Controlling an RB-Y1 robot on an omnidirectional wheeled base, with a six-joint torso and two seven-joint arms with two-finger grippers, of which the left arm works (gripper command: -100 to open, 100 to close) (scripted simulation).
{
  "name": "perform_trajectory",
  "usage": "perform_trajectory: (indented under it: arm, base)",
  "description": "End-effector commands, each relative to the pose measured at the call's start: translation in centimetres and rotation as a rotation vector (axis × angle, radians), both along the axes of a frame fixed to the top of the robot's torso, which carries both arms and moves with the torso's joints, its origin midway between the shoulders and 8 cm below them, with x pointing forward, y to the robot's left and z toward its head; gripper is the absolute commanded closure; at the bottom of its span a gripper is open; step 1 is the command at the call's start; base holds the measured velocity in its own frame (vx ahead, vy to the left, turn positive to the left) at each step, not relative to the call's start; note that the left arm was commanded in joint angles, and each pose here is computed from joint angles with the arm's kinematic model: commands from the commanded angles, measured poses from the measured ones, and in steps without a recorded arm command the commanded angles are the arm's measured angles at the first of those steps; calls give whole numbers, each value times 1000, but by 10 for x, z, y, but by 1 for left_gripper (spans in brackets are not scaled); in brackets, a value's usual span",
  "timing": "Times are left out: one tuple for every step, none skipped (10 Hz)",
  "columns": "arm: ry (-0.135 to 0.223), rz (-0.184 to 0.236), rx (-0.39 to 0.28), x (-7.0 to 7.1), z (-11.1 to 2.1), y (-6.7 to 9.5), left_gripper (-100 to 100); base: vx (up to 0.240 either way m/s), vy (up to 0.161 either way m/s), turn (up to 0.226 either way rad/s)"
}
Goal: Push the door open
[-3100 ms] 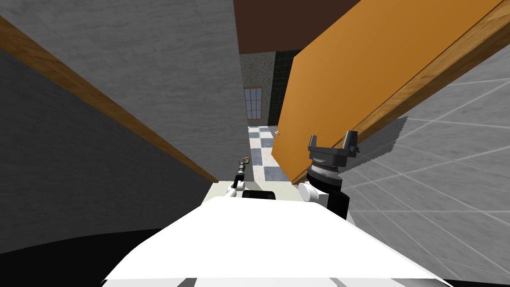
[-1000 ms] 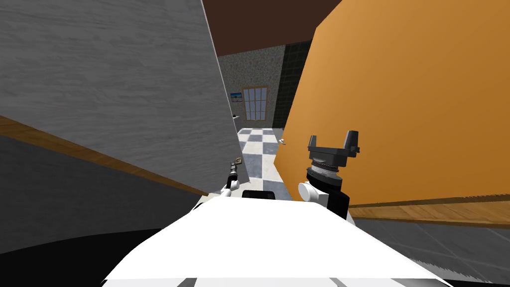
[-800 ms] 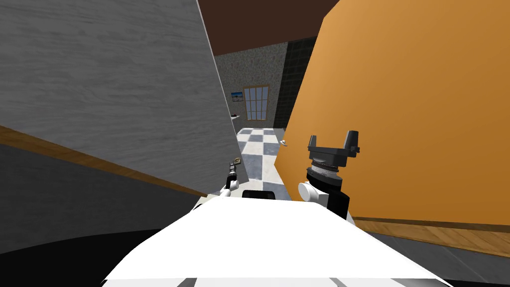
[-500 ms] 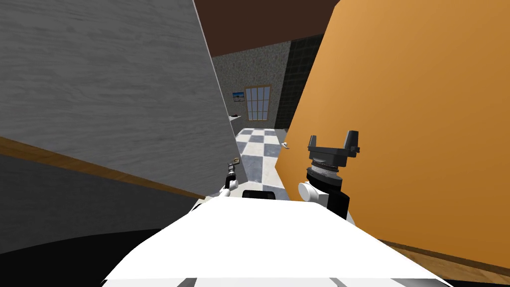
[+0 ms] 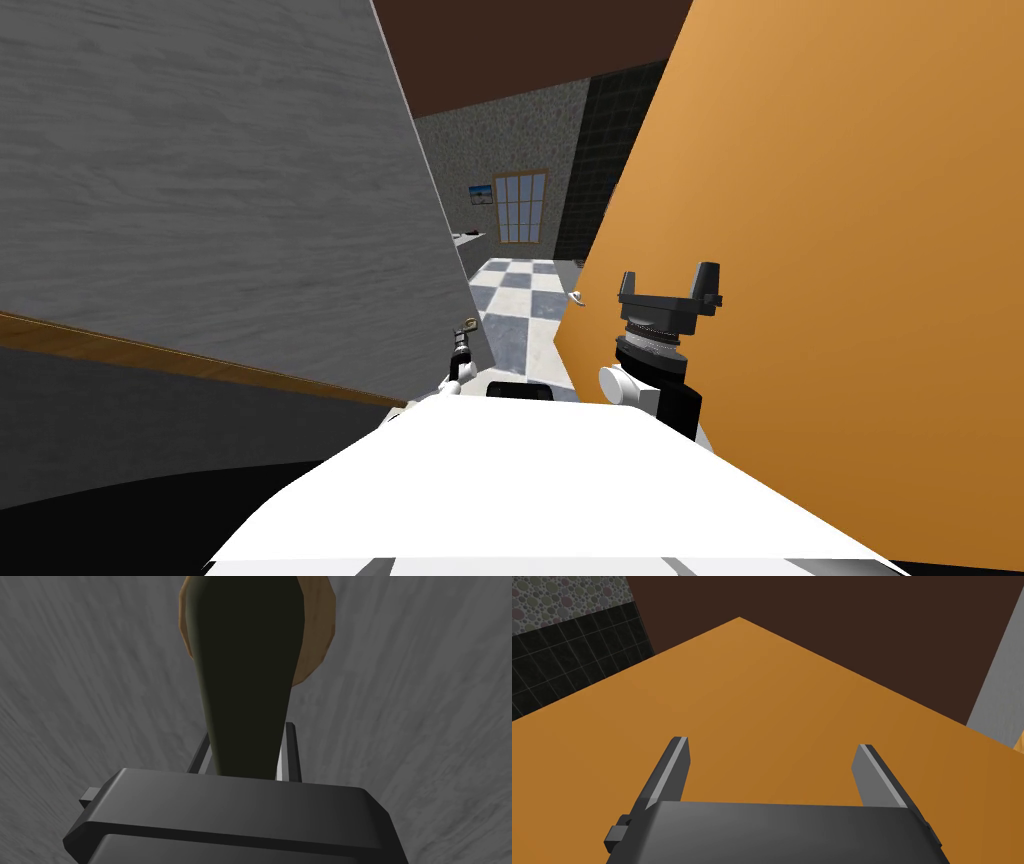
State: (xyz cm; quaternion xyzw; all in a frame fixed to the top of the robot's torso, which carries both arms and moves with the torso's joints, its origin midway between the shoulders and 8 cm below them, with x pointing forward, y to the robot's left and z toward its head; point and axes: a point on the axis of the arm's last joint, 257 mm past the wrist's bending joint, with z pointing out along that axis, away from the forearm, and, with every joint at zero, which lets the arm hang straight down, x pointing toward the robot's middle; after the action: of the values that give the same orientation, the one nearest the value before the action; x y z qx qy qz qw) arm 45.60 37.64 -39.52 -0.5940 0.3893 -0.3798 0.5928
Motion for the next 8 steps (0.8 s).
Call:
perform_trajectory:
  arm:
    - [-7,27,5,-3,3,13,100]
    - [-8,55,5,-9,3,24,100]
    - [-9,77,6,-13,3,33,100]
    - [-10,101,6,-18,4,42,100]
    - [-11,126,6,-24,4,51,100]
    - [-12,153,6,-30,4,61,100]
    - [-13,181,6,-37,4,71,100]
    - [-13,211,6,-44,5,82,100]
  base:
    - [163,-14,-46]
    - [160,-7,-50]
    - [190,10,-53]
    - [199,56,-57]
    - [210,51,-88]
    - [219,35,-58]
    - [210,30,-47]
    - [187,22,-76]
